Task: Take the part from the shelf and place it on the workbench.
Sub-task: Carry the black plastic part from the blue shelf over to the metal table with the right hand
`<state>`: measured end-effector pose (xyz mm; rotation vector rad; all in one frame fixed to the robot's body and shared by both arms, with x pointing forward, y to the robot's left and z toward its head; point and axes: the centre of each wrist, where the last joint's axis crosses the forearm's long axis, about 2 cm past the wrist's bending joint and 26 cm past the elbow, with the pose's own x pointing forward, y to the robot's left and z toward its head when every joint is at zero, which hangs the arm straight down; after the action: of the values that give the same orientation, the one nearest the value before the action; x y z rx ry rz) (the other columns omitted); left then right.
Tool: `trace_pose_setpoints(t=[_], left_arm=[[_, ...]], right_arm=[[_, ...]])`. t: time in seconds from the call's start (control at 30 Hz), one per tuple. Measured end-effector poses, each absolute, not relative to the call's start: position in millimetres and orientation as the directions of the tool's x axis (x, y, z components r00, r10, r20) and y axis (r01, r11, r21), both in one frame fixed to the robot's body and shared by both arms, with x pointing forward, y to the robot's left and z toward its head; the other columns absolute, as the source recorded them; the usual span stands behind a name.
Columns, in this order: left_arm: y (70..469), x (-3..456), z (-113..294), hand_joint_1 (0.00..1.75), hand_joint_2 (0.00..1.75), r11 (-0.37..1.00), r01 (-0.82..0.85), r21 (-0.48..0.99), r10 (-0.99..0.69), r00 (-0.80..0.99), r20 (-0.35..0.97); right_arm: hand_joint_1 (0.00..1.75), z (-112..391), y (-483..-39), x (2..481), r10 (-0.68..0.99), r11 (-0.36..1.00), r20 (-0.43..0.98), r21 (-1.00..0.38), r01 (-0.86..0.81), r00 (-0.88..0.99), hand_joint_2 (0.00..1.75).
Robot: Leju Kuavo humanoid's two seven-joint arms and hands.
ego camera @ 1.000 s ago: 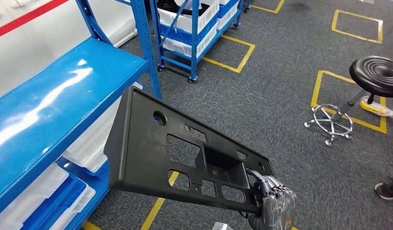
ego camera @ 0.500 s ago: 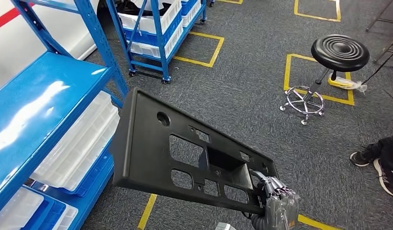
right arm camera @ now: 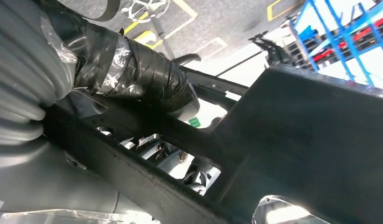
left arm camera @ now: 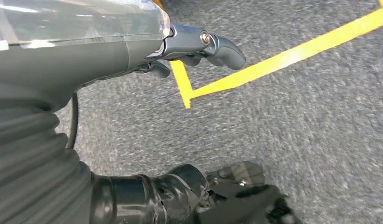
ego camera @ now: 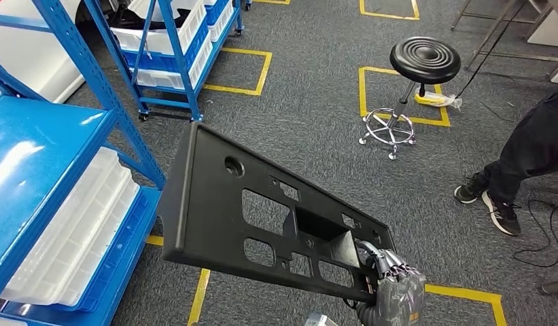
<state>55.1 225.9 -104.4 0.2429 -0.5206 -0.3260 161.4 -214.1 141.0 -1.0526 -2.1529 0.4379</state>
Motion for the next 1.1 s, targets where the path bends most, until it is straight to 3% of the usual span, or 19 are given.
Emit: trace_pose_setpoints(t=[1.1], left_arm=[[228.2,52.8,-105.3,0.0,1.75,0.928,0.241,0.283,-0.353,0.81,0.468]], right_arm=[[1.75,141.2,-220.6,161.1,0.805,0.594,0.429,-0.566,0.572,-0.41,1.75]])
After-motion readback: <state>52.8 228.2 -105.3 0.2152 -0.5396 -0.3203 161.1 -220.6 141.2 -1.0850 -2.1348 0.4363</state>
